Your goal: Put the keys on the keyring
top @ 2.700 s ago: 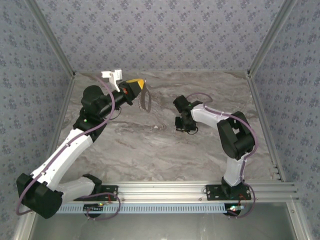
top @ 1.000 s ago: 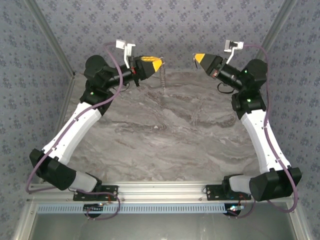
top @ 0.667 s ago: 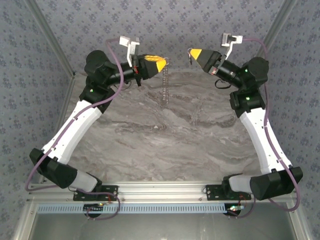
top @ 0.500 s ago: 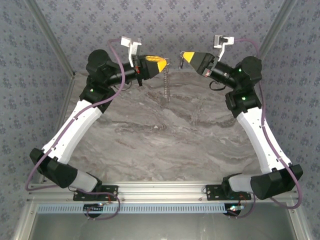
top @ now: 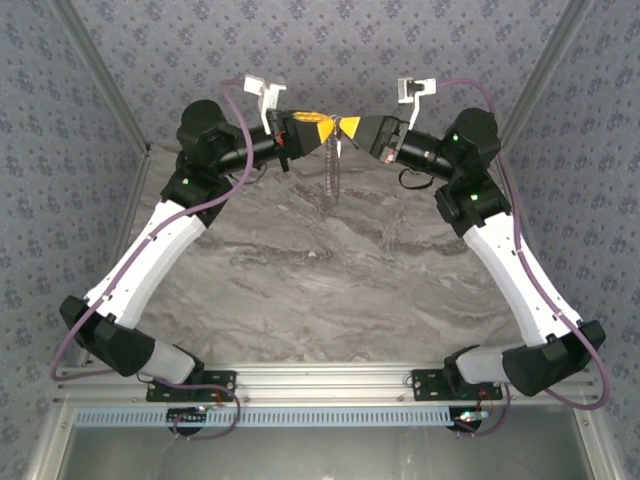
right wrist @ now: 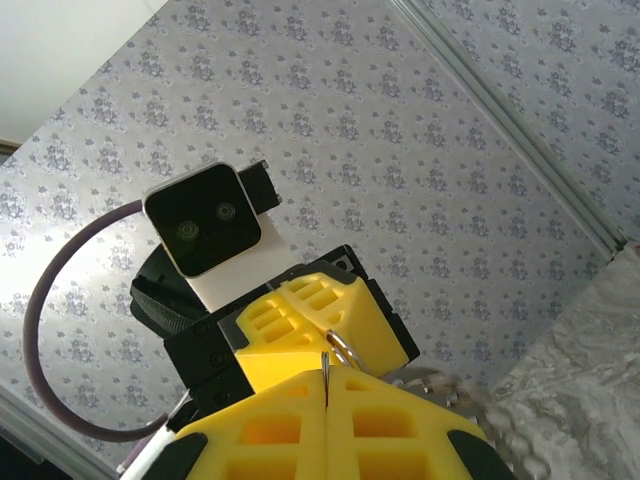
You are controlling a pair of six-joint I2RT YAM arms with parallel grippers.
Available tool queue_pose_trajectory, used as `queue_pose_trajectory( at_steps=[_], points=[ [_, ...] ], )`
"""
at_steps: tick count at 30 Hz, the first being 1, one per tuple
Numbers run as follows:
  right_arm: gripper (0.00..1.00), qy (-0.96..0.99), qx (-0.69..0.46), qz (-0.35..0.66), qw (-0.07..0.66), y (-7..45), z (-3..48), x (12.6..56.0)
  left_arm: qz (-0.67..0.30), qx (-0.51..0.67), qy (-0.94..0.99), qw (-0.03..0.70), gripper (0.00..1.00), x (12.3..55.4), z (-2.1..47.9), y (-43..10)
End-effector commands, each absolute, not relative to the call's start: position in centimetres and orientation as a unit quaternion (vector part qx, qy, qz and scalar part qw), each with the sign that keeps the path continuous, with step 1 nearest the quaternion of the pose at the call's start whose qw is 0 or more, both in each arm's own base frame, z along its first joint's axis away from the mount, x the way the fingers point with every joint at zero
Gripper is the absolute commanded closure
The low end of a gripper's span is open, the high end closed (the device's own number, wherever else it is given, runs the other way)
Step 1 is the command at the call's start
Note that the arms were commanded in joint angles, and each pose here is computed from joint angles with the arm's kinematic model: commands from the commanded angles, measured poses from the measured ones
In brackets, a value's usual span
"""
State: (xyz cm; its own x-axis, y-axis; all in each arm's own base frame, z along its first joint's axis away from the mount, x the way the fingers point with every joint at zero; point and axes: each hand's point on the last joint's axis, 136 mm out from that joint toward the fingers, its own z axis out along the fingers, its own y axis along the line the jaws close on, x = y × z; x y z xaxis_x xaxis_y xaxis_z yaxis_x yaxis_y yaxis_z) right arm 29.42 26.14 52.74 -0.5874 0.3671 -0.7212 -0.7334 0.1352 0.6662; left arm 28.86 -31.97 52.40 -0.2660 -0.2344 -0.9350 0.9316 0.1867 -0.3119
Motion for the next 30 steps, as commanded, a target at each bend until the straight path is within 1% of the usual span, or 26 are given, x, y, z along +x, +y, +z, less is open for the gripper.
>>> queue_pose_trajectory(
  at_steps=[1,9,30],
  points=[
    [1.00,0.608,-0.159,0.633,0.452,26.0,54.2,29.0,-0.557,0.317,0.546,0.540,1.00,27.7,53.6,-31.7],
    [1.00,0.617,-0.146,0.623,0.458,25.7,53.9,29.4,-0.557,0.318,0.544,0.540,1.00,27.3,53.5,-31.7],
    [1.00,0.651,-0.107,0.602,0.451,23.9,50.7,31.2,-0.559,0.320,0.527,0.554,1.00,26.4,54.8,-31.1]
  ],
)
